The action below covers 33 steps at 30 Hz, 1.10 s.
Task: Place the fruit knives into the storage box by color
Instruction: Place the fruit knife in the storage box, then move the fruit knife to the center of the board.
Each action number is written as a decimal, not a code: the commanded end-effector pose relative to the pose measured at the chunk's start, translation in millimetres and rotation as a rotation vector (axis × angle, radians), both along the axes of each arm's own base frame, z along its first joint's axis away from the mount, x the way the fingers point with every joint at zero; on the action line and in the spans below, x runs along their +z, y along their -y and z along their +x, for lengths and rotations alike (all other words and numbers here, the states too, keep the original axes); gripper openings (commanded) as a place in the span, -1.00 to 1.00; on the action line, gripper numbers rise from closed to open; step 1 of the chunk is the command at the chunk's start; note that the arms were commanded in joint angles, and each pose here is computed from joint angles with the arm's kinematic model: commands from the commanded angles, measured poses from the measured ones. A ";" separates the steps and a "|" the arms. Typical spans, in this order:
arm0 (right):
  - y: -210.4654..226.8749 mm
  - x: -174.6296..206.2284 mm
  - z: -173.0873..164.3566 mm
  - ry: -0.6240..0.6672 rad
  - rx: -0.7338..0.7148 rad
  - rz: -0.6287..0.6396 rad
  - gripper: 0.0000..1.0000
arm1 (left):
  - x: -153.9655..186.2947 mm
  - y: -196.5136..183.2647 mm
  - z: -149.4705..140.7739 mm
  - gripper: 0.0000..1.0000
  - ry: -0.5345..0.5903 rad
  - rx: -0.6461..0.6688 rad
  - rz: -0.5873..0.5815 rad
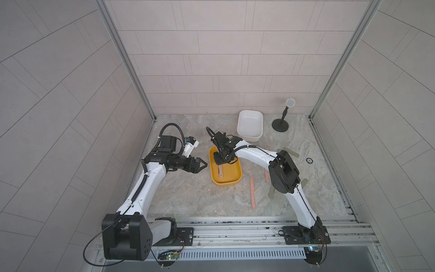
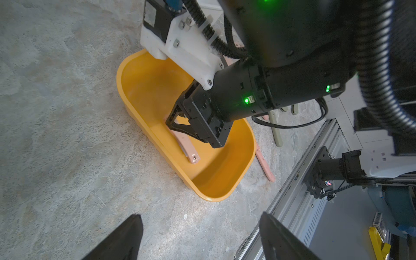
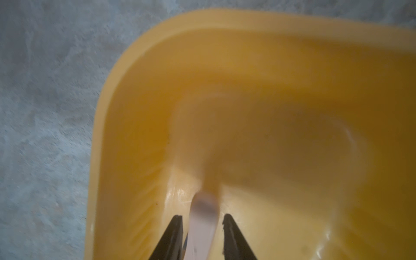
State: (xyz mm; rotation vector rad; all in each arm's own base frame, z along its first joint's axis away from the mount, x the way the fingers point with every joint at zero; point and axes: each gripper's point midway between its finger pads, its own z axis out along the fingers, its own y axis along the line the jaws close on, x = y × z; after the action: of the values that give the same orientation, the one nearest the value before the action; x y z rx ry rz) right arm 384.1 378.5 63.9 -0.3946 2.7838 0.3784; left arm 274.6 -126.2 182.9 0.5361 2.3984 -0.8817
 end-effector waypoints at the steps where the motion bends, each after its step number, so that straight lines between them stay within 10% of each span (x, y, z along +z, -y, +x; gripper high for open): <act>1: -3.0 5.5 2.1 0.010 -0.012 0.012 -0.09 | -4.0 0.0 -3.4 0.75 -0.008 -0.015 0.001; 17: 18.5 80.1 0.7 0.172 0.001 0.027 0.54 | 8.8 3.3 -7.4 0.75 -0.006 -0.027 -0.024; 33: 125.0 128.5 -58.0 0.283 -0.111 -0.112 0.56 | 41.4 11.2 -15.3 0.75 0.052 -0.047 -0.075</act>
State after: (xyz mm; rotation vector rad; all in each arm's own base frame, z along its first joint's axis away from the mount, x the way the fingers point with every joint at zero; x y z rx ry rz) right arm 340.2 278.7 200.3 -0.3302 2.5088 0.2237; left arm 263.6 -131.4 216.1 0.5592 2.3364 -0.9180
